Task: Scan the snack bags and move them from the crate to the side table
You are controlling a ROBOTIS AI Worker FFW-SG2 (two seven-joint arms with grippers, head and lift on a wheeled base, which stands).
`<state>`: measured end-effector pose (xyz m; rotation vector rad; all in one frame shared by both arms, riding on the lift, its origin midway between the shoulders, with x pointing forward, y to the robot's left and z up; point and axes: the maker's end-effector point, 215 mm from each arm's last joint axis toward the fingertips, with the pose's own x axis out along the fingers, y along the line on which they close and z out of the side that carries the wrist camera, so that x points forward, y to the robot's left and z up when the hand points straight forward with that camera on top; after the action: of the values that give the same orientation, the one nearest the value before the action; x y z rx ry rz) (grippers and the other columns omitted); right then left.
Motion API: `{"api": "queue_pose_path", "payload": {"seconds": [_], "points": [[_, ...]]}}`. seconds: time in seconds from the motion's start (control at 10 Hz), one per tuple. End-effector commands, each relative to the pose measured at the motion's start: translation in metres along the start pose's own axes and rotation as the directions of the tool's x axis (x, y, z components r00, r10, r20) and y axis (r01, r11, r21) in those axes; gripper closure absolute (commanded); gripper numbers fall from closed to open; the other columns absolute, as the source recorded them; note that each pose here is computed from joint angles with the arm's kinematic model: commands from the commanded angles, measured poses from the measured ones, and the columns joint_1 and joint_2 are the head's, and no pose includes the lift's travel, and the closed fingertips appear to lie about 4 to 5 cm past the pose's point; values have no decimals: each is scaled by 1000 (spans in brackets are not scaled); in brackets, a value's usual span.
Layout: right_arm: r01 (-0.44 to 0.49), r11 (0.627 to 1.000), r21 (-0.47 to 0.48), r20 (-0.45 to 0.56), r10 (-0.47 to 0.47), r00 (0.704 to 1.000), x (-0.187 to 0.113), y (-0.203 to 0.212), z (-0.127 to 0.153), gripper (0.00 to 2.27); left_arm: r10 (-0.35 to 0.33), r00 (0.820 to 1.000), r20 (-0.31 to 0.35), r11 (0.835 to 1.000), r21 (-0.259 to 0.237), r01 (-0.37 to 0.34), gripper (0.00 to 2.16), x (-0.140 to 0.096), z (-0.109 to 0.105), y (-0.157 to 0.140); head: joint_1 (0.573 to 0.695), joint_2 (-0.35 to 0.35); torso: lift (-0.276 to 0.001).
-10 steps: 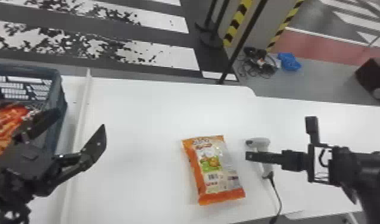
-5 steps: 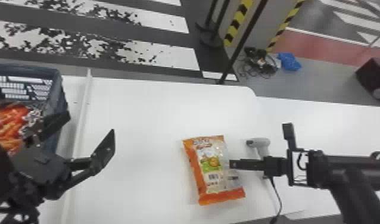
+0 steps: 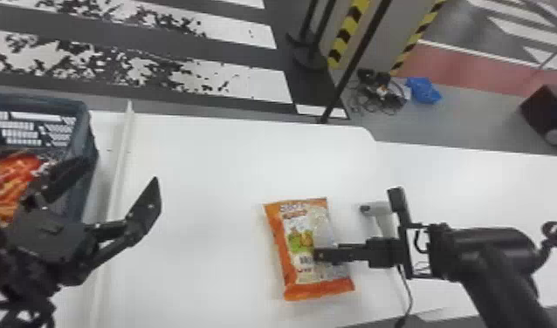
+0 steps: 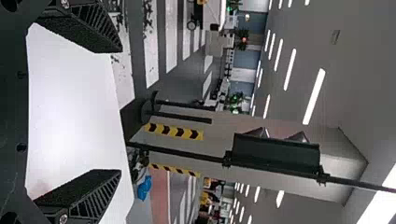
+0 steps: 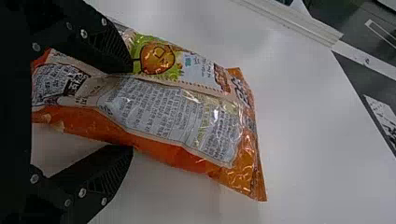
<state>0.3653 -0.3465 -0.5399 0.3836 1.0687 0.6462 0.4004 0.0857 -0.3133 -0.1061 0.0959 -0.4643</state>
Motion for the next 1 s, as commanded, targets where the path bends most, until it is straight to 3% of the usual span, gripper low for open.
{"api": "queue_pose_path", "payload": {"seconds": [0.0, 0.2, 0.3, 0.5, 0.6, 0.7, 0.8, 0.9], "points": [[4, 1000, -30, 14, -4, 1000, 0, 0, 4, 2240, 35, 999, 7, 999, -30, -35, 70, 0, 2, 9, 695, -350, -87], [15, 999, -37, 50, -14, 999, -15, 2, 13, 2240, 100, 995, 2, 994, -35, -99, 70, -1, 0, 21, 695, -350, -87], [22, 1000, -12, 89, -21, 996, -36, 7, 26, 2236, 129, 992, 4, 991, -29, -129, 70, -2, 1, 28, 695, -348, -87], [18, 999, 29, 241, -24, 970, -95, 22, 67, 2236, 169, 986, 7, 985, -31, -169, 70, -3, 3, 35, 695, -349, -87], [-8, 998, 55, 337, -11, 941, -128, 26, 90, 2240, 172, 985, 0, 985, -29, -172, 70, -4, 1, 34, 695, -350, -87], [15, 997, 76, 434, -47, 900, -163, 18, 113, 2240, 169, 986, -5, 985, -26, -169, 70, -3, -1, 33, 695, -350, -87], [113, 988, 107, 548, -153, 822, -200, -13, 141, 2240, 165, 986, -6, 986, -25, -165, 70, -3, -2, 30, 695, -350, -87], [201, 967, 156, 653, -254, 713, -232, -54, 161, 2240, 167, 986, -6, 986, -18, -167, 70, -5, -1, 30, 695, -350, -87]]}}
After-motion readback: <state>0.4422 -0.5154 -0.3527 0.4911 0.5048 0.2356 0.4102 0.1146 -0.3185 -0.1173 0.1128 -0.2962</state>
